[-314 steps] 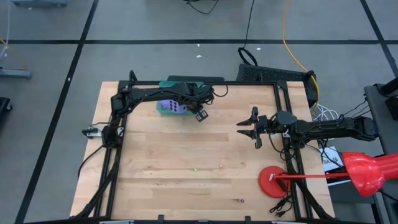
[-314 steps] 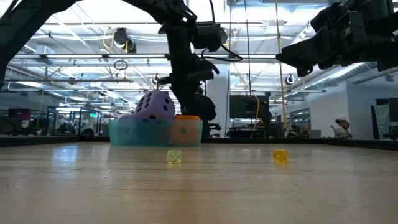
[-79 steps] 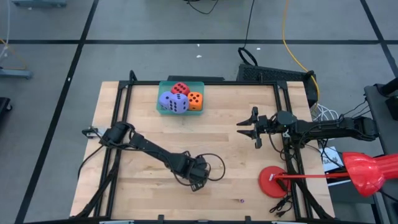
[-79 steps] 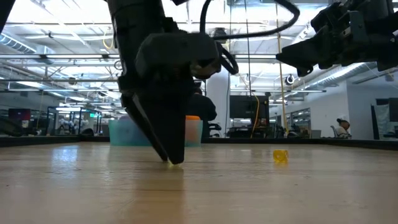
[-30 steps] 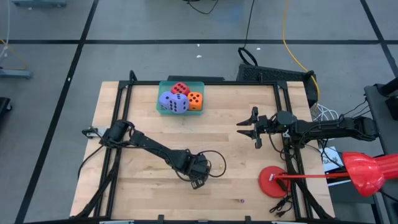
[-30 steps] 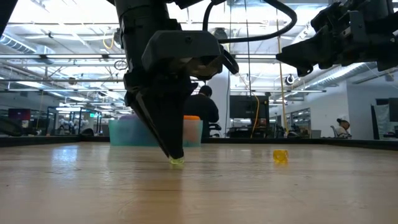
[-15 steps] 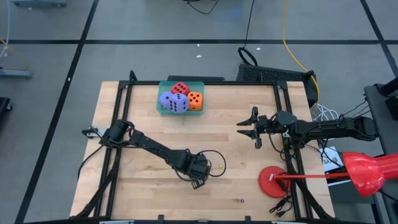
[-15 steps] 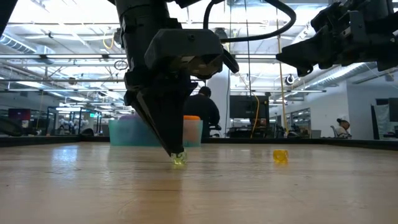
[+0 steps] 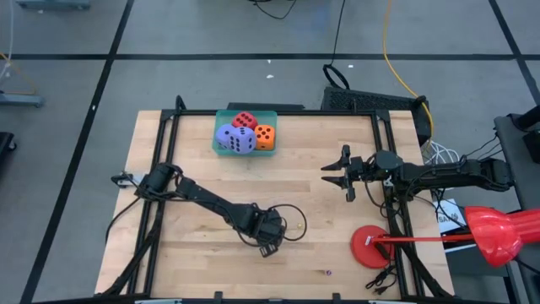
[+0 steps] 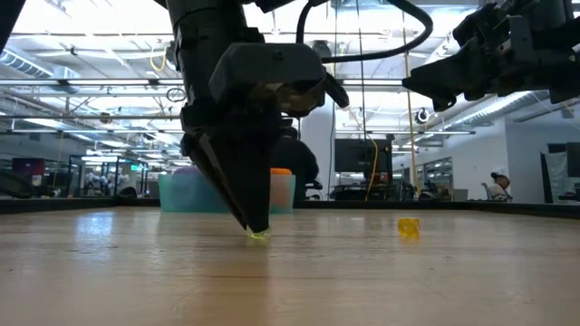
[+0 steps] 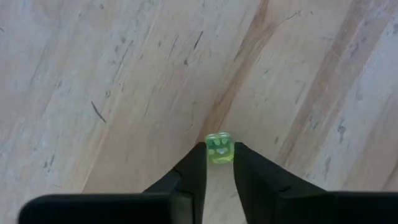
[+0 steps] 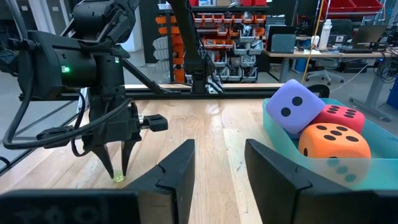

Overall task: Pick & Place Dice
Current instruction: Put the small light green dice into the green bin

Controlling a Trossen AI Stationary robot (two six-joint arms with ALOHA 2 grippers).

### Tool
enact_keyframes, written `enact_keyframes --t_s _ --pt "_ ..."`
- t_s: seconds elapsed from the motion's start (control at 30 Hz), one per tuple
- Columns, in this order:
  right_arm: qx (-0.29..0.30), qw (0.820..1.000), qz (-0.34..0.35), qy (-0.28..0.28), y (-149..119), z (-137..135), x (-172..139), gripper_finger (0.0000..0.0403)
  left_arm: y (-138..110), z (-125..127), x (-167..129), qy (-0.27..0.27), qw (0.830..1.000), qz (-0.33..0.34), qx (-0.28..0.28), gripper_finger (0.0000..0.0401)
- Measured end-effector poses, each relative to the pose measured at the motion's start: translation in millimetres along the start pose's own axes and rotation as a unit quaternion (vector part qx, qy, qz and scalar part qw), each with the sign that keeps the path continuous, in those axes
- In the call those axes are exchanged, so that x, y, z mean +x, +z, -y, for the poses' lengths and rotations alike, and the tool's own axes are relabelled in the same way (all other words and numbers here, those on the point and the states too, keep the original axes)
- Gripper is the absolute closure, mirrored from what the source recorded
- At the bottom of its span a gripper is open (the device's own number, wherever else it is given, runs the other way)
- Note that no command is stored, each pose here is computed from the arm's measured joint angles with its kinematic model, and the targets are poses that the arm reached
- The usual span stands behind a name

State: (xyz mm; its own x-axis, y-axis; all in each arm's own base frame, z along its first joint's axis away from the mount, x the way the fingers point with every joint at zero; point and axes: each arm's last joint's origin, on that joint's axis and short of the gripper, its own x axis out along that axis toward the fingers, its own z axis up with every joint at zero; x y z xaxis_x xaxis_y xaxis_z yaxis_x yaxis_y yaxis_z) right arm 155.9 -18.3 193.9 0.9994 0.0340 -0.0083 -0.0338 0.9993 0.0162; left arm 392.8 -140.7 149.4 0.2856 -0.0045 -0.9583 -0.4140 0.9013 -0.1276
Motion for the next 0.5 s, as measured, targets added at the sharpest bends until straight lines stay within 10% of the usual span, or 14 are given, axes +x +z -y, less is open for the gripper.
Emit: enact_keyframes --t_s 0.5 --pt "0.0 1.0 0.0 0.0 0.0 0.0 0.0 0.0273 -0.8 0.7 -0.1 0.004 1.0 0.004 0.0 0.029"
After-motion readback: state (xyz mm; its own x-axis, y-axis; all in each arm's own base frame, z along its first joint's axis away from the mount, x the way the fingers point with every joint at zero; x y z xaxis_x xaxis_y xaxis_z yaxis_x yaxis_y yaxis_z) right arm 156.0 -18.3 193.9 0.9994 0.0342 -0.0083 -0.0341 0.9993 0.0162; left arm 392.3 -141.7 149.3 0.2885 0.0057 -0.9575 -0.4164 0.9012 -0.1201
